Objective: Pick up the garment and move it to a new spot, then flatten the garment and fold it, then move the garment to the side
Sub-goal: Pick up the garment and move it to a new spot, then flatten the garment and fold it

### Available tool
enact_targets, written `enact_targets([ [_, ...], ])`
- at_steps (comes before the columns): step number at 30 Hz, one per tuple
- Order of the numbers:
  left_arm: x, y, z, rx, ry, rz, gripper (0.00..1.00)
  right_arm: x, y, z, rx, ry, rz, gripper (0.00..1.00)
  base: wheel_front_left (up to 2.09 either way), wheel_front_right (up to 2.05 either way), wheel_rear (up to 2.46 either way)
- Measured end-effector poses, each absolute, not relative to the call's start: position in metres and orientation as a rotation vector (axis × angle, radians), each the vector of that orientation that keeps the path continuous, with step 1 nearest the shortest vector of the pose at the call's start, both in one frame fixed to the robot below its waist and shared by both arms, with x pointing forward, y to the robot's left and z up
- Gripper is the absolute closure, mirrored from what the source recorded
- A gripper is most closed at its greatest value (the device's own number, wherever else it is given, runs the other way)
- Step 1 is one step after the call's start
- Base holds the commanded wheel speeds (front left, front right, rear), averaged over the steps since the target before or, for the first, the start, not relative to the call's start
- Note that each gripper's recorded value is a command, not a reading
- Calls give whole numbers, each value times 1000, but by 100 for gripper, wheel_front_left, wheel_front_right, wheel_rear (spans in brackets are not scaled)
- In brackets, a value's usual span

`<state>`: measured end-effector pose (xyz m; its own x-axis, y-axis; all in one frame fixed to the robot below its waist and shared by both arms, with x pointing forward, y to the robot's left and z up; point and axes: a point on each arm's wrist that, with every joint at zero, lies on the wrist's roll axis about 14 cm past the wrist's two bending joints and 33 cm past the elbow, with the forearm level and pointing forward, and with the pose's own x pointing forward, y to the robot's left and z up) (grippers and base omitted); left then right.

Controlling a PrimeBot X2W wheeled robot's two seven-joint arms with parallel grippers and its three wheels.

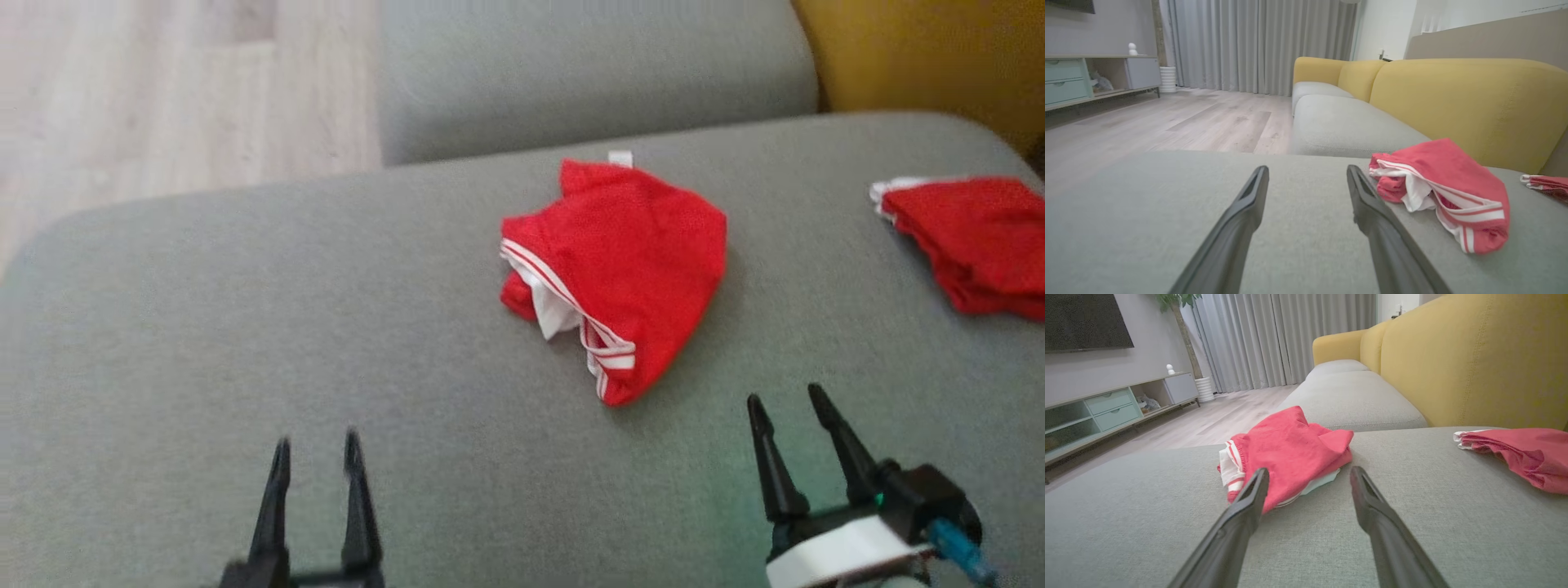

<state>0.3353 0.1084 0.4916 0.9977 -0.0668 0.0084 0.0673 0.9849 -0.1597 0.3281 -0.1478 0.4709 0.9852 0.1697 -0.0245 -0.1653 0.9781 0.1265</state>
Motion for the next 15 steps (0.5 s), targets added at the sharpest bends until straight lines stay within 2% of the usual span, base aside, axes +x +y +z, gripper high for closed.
enact_targets([
  [6,291,134,475,-132,39,18,0,318,-130,476,117,17,220,0,0,0,0],
  [15,289,145,481,-103,14,47,0,317,-124,477,113,14,237,0,0,0,0],
])
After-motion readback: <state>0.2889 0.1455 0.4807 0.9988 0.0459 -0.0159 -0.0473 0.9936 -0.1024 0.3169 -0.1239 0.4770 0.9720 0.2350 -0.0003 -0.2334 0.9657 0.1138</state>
